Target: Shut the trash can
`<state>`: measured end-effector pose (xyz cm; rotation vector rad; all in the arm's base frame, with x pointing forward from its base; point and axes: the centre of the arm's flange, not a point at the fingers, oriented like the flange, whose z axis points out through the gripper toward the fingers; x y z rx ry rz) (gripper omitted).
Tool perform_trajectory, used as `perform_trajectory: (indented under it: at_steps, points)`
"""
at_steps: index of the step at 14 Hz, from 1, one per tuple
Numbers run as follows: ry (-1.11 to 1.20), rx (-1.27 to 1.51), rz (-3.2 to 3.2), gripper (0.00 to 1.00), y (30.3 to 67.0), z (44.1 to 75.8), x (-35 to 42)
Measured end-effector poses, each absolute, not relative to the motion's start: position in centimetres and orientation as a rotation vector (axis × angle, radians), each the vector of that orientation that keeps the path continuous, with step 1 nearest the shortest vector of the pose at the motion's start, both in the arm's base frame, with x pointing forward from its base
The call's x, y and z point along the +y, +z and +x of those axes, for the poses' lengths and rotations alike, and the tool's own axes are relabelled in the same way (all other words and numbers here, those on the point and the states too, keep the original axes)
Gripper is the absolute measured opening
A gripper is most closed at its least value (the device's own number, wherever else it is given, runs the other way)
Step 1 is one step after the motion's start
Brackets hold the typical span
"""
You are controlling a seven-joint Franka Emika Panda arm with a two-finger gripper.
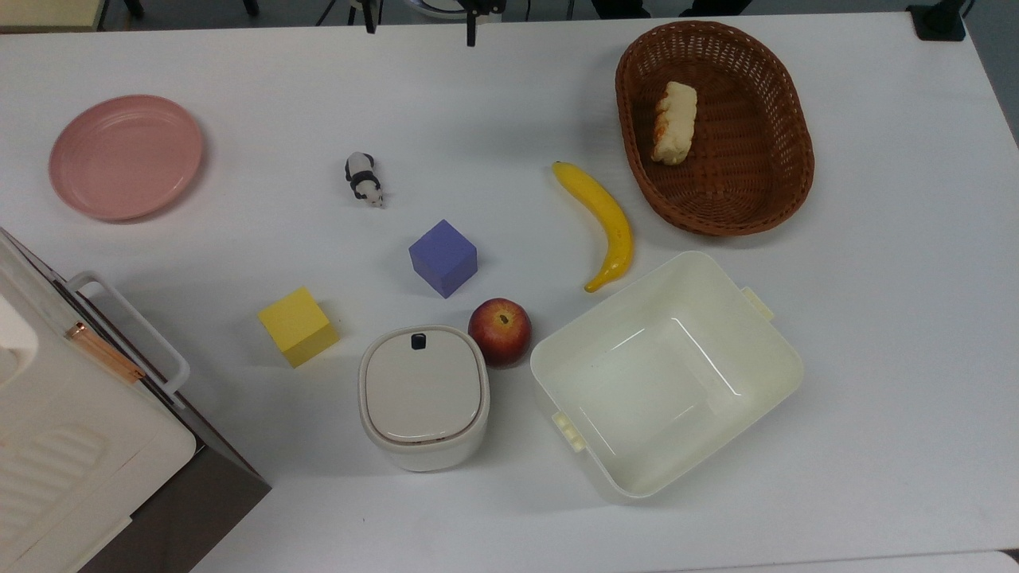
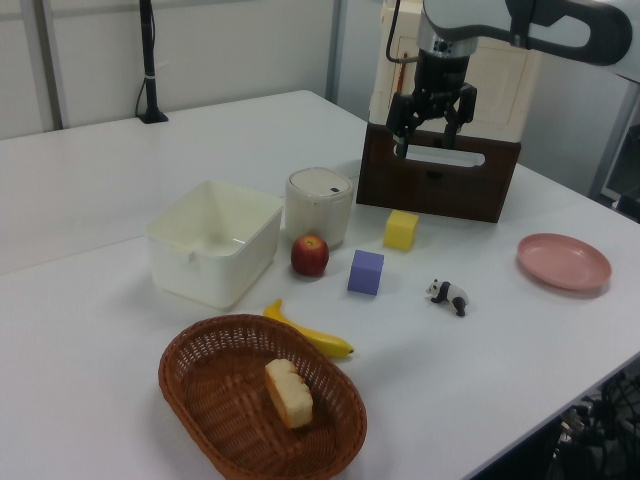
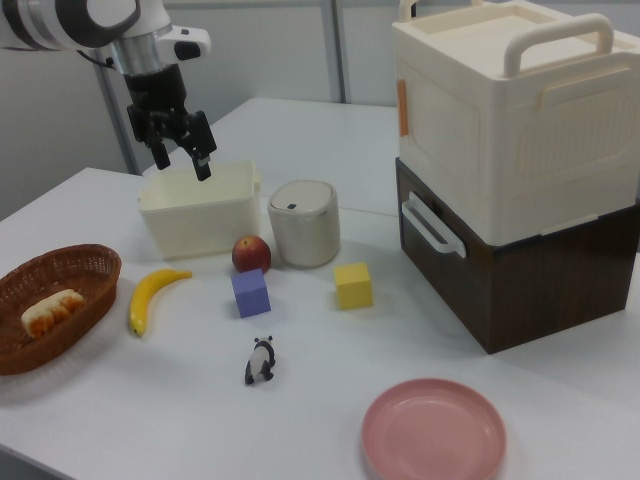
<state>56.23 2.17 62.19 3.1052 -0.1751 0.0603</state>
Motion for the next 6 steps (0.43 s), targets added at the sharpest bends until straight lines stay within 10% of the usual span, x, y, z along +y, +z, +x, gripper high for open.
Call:
perform_trajectory:
  at_steps: [6]
  points:
    - [0.068, -0.182, 3.136, 1.0, 62.48, 56.15, 1.32]
